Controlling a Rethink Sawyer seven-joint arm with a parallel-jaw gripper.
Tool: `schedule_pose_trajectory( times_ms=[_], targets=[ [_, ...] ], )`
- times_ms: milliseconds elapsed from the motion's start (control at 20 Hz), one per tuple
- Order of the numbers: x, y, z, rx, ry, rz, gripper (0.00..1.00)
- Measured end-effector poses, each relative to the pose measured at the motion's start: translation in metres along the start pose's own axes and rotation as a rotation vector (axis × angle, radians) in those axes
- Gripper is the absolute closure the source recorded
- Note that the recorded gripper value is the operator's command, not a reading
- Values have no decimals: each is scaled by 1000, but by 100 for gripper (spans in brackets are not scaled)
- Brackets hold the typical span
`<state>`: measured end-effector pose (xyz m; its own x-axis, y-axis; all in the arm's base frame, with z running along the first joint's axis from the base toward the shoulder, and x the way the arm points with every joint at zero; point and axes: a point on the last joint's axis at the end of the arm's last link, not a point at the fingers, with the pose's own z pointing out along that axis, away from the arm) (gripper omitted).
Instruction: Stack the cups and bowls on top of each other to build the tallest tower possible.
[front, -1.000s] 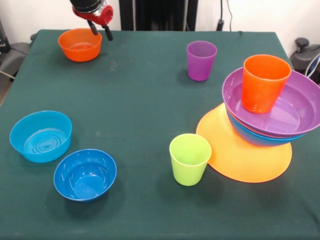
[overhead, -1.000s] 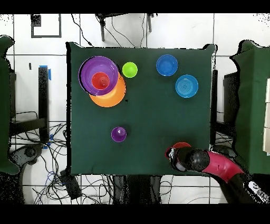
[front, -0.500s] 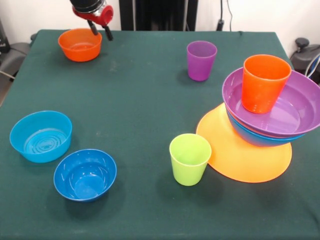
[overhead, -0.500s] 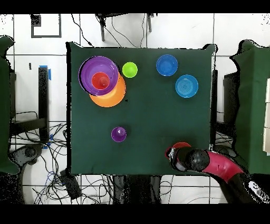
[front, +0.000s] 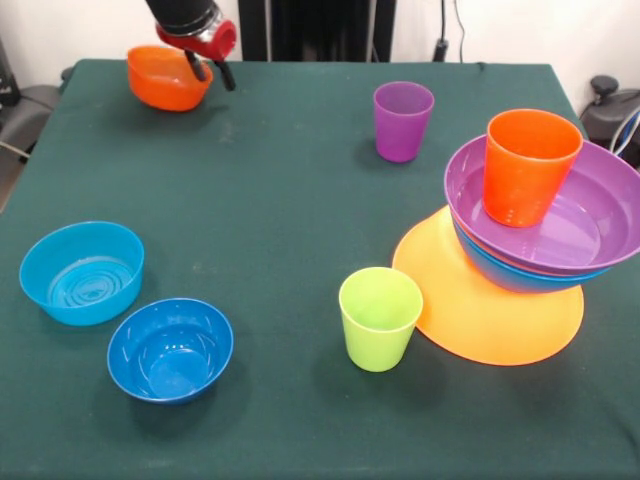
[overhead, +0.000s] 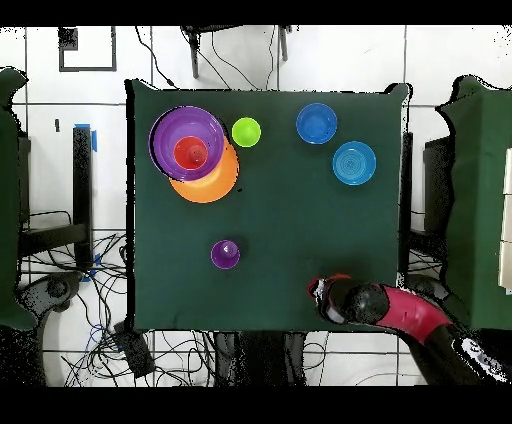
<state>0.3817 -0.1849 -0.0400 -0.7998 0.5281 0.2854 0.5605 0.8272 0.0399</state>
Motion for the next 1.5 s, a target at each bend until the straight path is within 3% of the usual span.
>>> schedule_pose_trajectory(
  times_ms=[450,750,1500],
  targets=[
    [0,8,12,-21,-44,-30,0],
    [1,10,12,-17,-45,-35,0],
    [-14,23,-12,21,-108,-78,0]
  ],
)
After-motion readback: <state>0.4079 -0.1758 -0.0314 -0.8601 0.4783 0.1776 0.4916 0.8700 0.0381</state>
